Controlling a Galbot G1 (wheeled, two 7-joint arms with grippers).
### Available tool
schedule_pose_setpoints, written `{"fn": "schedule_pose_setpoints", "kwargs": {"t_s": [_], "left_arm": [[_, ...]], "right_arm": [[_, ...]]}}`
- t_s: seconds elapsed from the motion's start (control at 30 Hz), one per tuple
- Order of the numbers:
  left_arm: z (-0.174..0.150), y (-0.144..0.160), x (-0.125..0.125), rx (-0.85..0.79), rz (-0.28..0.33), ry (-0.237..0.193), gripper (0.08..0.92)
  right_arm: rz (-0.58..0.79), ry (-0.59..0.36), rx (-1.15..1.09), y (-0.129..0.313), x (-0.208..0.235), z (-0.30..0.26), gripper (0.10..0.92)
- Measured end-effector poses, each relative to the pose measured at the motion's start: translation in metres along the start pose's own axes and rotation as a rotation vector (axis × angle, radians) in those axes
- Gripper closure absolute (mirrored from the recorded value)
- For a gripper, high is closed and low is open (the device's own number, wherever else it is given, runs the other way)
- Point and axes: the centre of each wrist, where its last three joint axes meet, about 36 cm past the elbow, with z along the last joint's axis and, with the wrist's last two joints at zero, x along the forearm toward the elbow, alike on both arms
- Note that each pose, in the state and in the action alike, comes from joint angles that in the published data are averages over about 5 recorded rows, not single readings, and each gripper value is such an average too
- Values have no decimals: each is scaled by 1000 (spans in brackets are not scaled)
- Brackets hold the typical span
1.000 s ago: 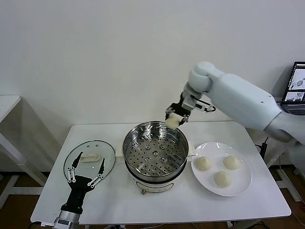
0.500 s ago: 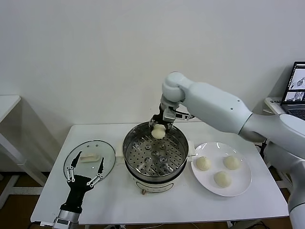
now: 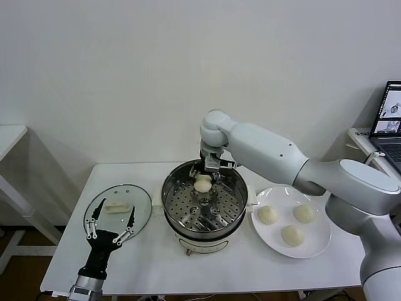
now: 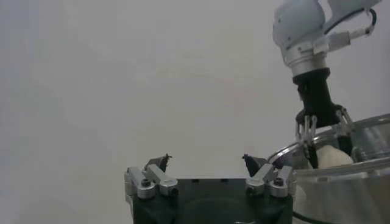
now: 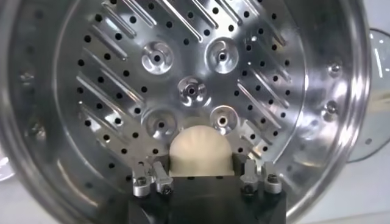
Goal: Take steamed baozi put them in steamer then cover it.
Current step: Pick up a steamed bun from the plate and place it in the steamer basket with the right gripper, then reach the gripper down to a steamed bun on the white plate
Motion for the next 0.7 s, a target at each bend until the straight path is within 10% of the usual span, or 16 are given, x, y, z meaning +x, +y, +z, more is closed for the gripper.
{"fn": "schedule_pose_setpoints", "kwargs": {"t_s": [0.7], "left_arm": [[-2, -1, -2, 2, -4, -7, 177]], "right_arm": [[87, 20, -542, 109, 119, 23, 200]]}}
